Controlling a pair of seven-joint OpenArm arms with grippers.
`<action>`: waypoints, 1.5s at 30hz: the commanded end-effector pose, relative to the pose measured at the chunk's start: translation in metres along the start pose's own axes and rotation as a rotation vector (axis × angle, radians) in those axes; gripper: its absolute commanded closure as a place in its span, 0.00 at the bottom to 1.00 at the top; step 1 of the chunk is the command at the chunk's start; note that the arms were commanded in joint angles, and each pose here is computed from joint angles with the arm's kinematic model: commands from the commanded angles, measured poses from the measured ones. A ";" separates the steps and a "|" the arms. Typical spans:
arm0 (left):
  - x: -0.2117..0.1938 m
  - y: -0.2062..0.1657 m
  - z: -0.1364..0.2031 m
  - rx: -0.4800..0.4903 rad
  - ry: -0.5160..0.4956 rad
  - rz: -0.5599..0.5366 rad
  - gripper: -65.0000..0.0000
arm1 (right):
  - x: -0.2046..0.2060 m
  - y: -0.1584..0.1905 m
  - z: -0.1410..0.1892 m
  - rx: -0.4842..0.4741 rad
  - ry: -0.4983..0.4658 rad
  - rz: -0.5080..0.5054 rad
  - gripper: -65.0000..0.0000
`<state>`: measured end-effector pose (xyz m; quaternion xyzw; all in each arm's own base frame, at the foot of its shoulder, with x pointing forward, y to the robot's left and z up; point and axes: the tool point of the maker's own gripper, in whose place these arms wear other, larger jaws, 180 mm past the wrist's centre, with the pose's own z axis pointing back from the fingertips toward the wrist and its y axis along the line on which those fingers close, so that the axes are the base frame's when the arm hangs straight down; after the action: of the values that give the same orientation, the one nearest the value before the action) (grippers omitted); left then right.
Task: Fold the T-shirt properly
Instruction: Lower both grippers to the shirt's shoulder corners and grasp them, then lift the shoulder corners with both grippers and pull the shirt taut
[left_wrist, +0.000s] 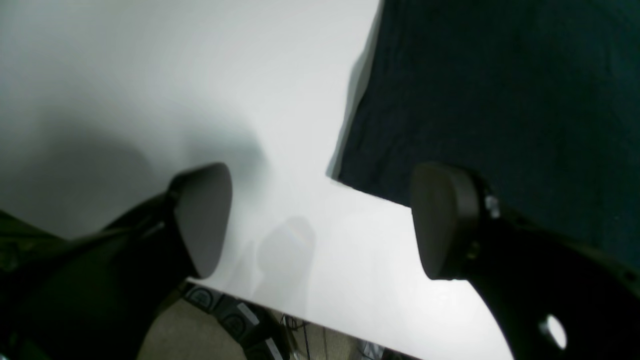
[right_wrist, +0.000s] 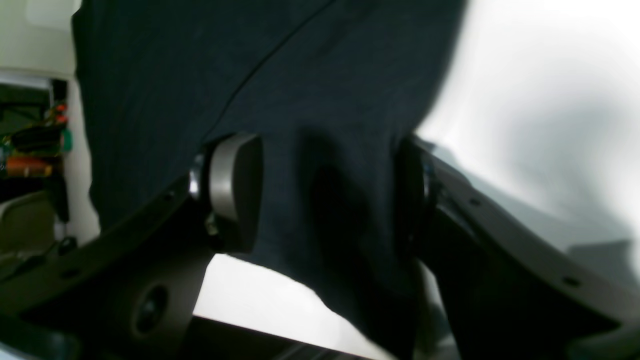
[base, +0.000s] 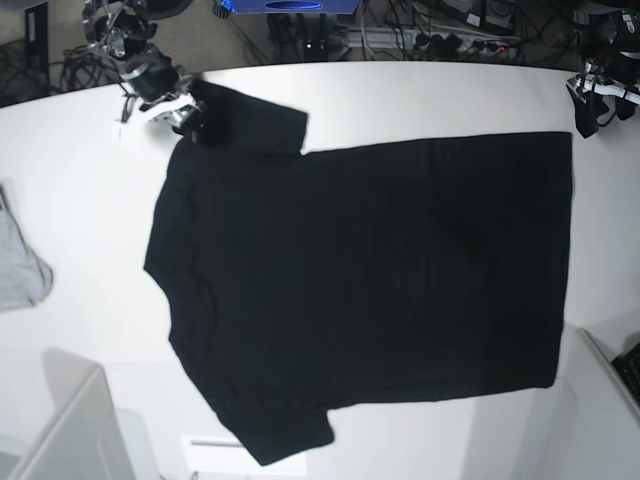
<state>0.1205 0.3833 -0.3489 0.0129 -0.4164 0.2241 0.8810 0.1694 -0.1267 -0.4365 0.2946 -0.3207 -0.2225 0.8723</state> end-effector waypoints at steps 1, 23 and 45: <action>0.008 0.003 0.003 0.000 -0.024 -0.009 0.17 | -0.020 -0.014 0.003 -0.063 0.080 0.000 0.45; -0.038 -0.016 -0.066 -0.081 0.091 0.176 0.17 | -0.023 -0.013 0.002 -0.070 0.084 0.011 1.00; -0.058 -0.040 -0.090 -0.138 0.155 0.209 1.00 | -0.009 -0.024 0.009 -0.104 0.032 -0.011 1.00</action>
<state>0.1835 0.3443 -0.4345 -0.1205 -0.3962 0.2928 0.8619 0.1596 -0.1390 -0.4463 0.2677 -0.3045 -0.2379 0.8826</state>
